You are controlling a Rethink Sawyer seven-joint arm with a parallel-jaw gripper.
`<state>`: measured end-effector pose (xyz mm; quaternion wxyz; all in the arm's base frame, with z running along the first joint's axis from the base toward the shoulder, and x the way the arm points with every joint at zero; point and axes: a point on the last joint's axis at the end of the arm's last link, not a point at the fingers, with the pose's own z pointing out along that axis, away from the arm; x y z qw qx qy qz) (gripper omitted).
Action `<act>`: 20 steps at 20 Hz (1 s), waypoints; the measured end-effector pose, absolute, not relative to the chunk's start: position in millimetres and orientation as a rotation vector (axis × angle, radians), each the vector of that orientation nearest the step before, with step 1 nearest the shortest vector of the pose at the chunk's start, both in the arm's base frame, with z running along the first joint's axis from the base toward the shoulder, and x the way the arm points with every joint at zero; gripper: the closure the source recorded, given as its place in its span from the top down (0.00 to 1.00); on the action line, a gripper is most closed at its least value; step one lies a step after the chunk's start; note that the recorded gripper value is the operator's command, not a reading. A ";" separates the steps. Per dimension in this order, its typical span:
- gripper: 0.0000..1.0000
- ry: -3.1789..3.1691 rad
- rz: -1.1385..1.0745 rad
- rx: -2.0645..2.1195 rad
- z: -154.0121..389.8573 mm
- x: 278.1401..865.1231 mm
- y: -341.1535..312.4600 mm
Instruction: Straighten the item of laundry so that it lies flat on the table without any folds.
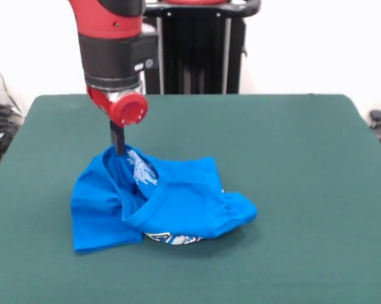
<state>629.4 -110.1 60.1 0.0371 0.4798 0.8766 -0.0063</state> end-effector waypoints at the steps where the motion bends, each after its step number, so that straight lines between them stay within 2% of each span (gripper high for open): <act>1: 0.00 2.699 -0.018 1.475 64.2 630.3 -108.5; 20: 0.00 2.809 -0.059 1.554 118.1 649.3 -112.8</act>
